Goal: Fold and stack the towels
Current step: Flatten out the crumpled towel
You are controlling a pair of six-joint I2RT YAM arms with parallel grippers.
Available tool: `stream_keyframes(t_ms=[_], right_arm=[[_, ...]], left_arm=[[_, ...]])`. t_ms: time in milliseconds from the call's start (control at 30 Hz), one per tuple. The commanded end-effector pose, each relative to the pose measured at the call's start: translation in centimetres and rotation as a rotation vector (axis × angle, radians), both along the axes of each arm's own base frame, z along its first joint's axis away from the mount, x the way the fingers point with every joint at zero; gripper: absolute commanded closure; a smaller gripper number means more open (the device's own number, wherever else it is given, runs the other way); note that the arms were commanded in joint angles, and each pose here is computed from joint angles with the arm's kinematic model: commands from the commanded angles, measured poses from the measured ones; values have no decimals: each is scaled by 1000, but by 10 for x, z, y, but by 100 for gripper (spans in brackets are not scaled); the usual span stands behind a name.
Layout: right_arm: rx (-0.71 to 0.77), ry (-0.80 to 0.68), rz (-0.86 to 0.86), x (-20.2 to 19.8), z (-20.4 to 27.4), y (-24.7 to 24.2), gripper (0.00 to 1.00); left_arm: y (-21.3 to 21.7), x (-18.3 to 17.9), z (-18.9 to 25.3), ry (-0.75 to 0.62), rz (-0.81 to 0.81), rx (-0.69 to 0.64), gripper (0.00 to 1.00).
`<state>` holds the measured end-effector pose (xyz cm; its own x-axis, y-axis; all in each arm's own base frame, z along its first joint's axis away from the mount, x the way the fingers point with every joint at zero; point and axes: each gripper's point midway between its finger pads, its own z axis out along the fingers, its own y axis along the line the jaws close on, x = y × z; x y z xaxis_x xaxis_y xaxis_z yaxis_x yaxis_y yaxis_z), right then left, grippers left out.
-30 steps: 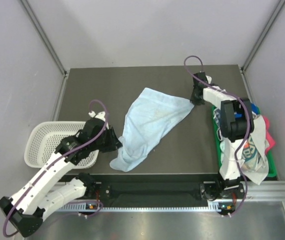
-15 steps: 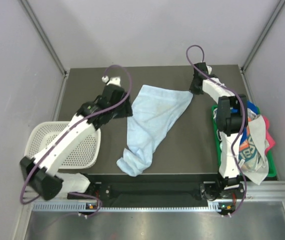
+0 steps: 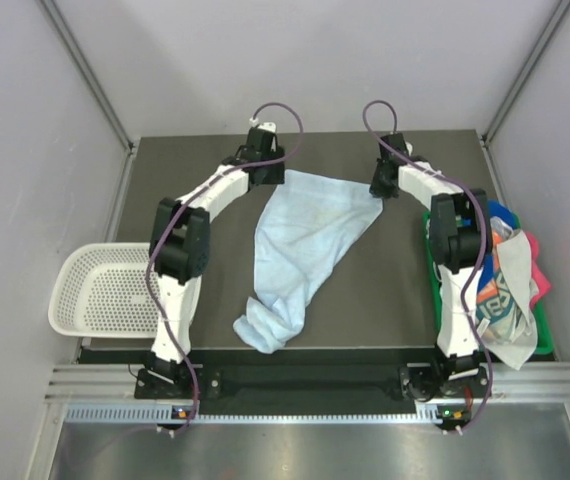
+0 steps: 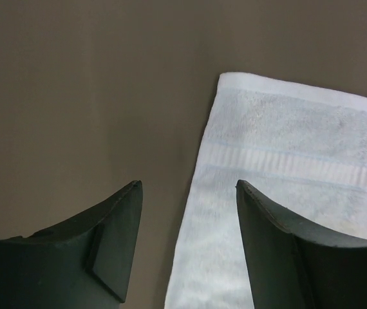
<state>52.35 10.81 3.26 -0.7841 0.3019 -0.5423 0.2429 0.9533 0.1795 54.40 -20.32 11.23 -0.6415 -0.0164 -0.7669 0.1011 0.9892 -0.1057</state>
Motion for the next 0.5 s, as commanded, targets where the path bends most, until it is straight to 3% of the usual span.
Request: stream_keyframes(t_ms=[0,167,467], right_arm=[[39,-40,42,-1,15,19,100],[70,-53,72,-7,17,26,100],[74,-47,109,-10,15,42,100]], left_arm=[[-24,41,6,-119,-120,-6,35],[-26,69,-14,-117,-143,-46,36],[-32,81,-41,-133,-153,-42,35]])
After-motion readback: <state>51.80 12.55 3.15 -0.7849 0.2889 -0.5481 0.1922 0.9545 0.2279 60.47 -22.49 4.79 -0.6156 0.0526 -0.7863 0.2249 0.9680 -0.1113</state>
